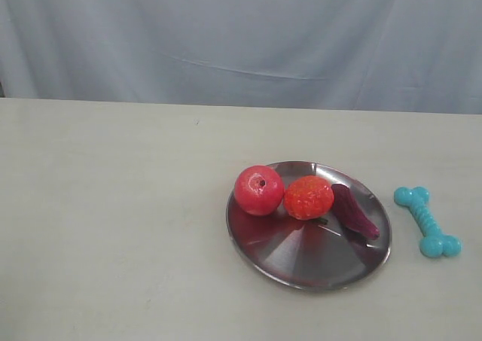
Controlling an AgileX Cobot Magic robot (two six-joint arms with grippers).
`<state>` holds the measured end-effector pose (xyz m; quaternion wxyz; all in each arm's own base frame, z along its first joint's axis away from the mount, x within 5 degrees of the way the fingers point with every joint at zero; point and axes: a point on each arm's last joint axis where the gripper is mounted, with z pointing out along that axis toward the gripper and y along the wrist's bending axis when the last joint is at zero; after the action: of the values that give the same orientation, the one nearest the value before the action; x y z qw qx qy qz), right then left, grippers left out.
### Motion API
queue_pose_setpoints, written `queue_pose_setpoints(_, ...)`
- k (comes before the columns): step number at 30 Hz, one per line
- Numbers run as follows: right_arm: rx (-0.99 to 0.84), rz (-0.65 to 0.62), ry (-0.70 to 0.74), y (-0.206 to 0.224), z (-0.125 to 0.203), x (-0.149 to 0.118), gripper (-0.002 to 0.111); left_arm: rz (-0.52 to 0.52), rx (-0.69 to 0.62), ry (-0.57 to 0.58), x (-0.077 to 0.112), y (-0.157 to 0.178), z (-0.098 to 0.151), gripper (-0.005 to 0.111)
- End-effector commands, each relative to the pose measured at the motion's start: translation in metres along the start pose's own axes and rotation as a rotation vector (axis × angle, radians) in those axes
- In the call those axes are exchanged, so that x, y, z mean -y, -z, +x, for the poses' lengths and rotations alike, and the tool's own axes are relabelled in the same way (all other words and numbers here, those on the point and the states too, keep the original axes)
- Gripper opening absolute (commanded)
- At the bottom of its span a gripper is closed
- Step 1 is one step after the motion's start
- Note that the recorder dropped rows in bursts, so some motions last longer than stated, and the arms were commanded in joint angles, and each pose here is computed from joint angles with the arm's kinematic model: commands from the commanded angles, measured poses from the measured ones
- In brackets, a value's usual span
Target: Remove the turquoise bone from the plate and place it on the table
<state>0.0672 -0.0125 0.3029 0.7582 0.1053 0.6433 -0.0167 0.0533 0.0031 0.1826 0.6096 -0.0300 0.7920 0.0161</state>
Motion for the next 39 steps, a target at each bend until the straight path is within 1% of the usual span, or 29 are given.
queue_pose_setpoints(1, 0.059, -0.011, 0.003, 0.001, -0.005, -0.001, -0.001, -0.004, 0.004, 0.005, 0.0, 0.0, 0.0, 0.0)
queue_pose_setpoints(5, 0.058, -0.011, 0.003, 0.001, -0.005, -0.001, -0.001, -0.004, 0.004, 0.005, 0.0, 0.0, 0.0, 0.0)
queue_pose_setpoints(7, 0.039, -0.006, 0.048, 0.001, -0.003, -0.001, -0.001, -0.004, 0.004, 0.005, 0.0, 0.0, 0.0, 0.0)
queue_pose_setpoints(8, 0.028, 0.008, 0.095, 0.001, -0.002, 0.0, -0.001, -0.004, 0.004, 0.005, 0.0, 0.0, 0.0, 0.0)
queue_pose_setpoints(9, 0.026, 0.023, 0.107, 0.001, -0.002, 0.001, -0.001, -0.004, 0.004, 0.005, 0.0, 0.0, 0.0, 0.0)
queue_pose_setpoints(11, 0.026, 0.103, 0.126, 0.006, -0.002, 0.006, -0.001, -0.004, 0.004, 0.005, 0.0, 0.0, 0.0, 0.0)
queue_pose_setpoints(13, 0.029, 0.149, 0.133, 0.014, -0.002, 0.008, -0.001, -0.004, 0.004, 0.005, 0.0, 0.0, 0.0, 0.0)
queue_pose_setpoints(16, 0.041, 0.158, 0.134, 0.023, 0.003, 0.008, -0.001, -0.004, 0.004, 0.005, 0.0, 0.0, 0.0, 0.0)
queue_pose_setpoints(18, 0.027, 0.158, 0.101, 0.026, 0.02, 0.01, -0.001, -0.004, 0.004, 0.005, 0.0, 0.0, 0.0, 0.0)
queue_pose_setpoints(19, 0.004, 0.161, 0.091, 0.027, 0.035, 0.013, -0.001, -0.004, 0.004, 0.005, 0.0, 0.0, 0.0, 0.0)
queue_pose_setpoints(26, -0.086, 0.173, 0.064, 0.027, 0.086, 0.021, -0.001, -0.004, 0.004, 0.005, 0.0, 0.0, 0.0, 0.0)
queue_pose_setpoints(35, -0.144, 0.179, 0.067, 0.027, 0.093, 0.022, -0.001, -0.004, 0.004, 0.005, 0.0, 0.0, 0.0, 0.0)
queue_pose_setpoints(39, -0.217, 0.188, 0.063, 0.029, 0.1, 0.023, -0.001, -0.004, 0.004, 0.005, 0.0, 0.0, 0.0, 0.0)
